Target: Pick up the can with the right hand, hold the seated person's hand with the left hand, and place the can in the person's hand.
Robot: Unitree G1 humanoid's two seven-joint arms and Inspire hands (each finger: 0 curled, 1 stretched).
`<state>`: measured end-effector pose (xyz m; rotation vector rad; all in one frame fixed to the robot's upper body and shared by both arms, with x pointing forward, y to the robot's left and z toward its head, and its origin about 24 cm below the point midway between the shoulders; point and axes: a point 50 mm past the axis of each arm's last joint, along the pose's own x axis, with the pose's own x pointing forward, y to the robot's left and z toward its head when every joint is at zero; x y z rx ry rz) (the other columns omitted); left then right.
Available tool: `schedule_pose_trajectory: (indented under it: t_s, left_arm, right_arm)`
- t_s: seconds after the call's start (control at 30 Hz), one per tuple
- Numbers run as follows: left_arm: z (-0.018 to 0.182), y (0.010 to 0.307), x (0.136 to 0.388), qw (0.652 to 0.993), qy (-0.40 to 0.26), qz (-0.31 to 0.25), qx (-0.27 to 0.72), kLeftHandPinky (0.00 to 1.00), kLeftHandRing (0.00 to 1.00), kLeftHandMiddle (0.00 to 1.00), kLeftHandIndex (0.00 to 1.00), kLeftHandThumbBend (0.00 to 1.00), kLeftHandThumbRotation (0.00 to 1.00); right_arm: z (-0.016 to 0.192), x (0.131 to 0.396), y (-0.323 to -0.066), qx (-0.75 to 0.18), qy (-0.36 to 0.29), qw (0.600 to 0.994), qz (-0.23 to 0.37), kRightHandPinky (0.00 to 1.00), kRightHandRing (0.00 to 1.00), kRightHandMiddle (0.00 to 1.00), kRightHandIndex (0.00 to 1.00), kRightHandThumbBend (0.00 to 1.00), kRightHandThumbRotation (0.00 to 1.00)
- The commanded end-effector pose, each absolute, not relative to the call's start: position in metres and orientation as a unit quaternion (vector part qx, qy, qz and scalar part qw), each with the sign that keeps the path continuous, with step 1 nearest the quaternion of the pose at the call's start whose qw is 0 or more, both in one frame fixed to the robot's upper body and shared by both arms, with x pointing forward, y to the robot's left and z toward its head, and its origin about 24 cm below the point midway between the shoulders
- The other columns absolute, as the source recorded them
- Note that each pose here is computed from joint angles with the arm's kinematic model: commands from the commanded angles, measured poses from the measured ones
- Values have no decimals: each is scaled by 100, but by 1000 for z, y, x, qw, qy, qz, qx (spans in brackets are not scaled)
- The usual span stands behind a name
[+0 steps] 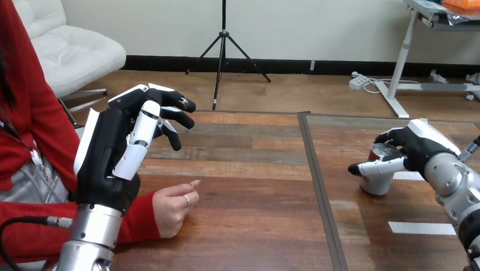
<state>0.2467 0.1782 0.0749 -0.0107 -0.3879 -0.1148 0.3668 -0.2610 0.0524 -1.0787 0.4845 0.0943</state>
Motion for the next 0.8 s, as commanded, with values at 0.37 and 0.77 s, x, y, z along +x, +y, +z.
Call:
schedule_pose_trajectory:
  t_s: [0.37,0.77]
  left_arm:
    - [96,176,254,970,-236,-63,2,22,48,54,47,9,70]
    - [97,177,254,969,-241,-62,5,21,47,53,46,4,70]
  right_arm:
    - [100,389,-259,-513,171,841,20,73,84,86,82,87,34]
    - [101,389,-260,-518,168,839,18,69,80,82,79,82,28]
